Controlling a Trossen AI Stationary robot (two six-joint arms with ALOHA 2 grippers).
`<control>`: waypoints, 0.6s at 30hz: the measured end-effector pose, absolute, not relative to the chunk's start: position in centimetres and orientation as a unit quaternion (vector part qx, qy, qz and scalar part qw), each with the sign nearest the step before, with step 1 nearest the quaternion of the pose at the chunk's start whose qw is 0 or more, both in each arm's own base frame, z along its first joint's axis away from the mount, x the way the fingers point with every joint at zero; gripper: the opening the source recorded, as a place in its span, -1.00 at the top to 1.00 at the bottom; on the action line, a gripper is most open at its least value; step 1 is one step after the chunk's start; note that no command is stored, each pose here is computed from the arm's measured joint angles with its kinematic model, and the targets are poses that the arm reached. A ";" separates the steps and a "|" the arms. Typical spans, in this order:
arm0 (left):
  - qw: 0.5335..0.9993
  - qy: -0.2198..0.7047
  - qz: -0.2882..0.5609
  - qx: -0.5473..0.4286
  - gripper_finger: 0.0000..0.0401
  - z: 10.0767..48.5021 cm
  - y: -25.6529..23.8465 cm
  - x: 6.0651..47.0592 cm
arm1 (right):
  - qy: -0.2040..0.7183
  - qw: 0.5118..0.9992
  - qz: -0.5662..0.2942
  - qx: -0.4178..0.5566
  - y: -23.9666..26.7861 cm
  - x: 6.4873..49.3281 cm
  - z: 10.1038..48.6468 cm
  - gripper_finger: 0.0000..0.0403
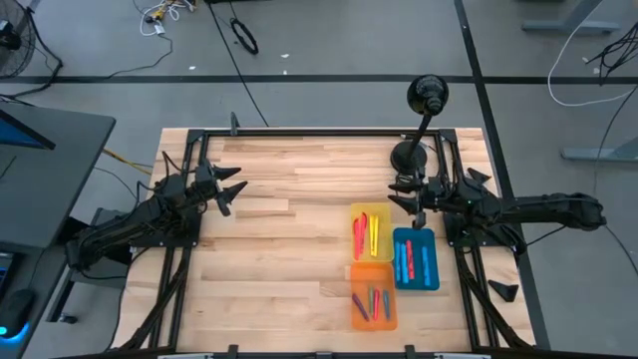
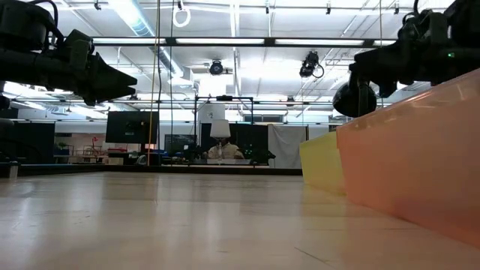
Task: Pick & Place Markers
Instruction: Return to Home Position
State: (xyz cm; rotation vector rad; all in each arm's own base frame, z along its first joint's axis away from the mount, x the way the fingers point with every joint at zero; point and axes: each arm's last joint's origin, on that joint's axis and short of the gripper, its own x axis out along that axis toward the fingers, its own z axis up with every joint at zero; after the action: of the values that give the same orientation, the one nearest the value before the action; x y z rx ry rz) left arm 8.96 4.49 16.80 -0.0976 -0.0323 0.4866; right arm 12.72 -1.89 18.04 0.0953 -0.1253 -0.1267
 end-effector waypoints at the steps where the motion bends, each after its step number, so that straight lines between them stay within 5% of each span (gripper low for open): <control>1: 0.969 -0.016 0.241 -0.048 -0.26 16.8 4.5 9.0 | -0.056 0.995 -0.061 0.055 -1.8 12.6 17.9 0.28; 18: 0.969 -0.016 0.241 -0.048 -0.26 16.8 4.5 9.0 | -0.009 0.996 -0.044 0.074 -1.1 10.7 17.1 0.28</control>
State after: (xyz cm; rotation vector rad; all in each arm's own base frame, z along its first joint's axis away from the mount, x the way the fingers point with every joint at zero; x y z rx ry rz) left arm 8.96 4.49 16.80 -0.0976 -0.0324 0.4867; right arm 10.68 -1.08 17.09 0.1486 -0.0176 -0.0871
